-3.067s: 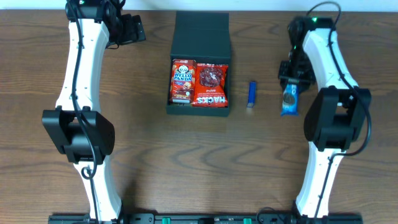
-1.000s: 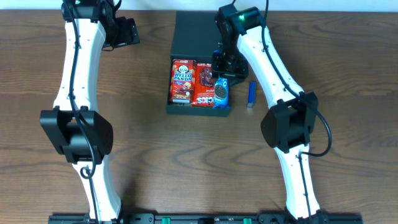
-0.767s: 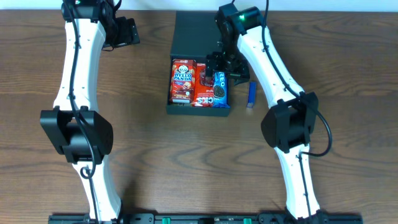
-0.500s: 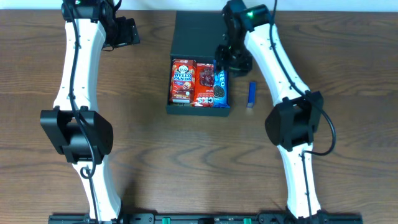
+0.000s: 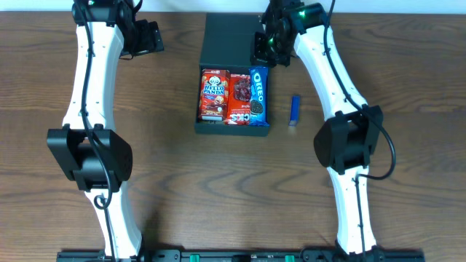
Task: Pack container
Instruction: 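Move the right gripper to the blue Eclipse mints tube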
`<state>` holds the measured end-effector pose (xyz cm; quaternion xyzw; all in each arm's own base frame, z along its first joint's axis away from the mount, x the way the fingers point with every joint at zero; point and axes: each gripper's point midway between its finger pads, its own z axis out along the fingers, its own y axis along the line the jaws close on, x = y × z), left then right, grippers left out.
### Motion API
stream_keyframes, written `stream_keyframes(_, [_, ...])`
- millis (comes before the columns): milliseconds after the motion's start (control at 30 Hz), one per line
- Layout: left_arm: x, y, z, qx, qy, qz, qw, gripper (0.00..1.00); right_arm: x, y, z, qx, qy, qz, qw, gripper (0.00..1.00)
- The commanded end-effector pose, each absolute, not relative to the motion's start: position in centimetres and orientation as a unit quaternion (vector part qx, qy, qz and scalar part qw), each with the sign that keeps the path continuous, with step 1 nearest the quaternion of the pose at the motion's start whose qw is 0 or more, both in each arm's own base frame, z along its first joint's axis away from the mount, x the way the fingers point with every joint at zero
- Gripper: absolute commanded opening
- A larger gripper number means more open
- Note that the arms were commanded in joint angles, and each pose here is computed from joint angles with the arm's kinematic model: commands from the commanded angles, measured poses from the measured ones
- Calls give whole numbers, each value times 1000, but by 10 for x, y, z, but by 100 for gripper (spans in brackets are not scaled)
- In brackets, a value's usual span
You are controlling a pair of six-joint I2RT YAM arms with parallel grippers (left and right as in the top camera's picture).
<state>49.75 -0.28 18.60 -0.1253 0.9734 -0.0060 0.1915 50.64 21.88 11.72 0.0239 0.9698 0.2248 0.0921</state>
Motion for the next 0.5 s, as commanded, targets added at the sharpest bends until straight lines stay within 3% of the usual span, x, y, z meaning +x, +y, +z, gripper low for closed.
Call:
stream_keyframes(0, [495, 0, 186, -120, 974, 4, 190, 95, 509, 206, 94, 33, 970, 230, 67, 1])
stream_keyframes(467, [497, 0, 187, -122, 974, 4, 193, 95, 507, 197, 65, 47, 973, 221, 38, 1])
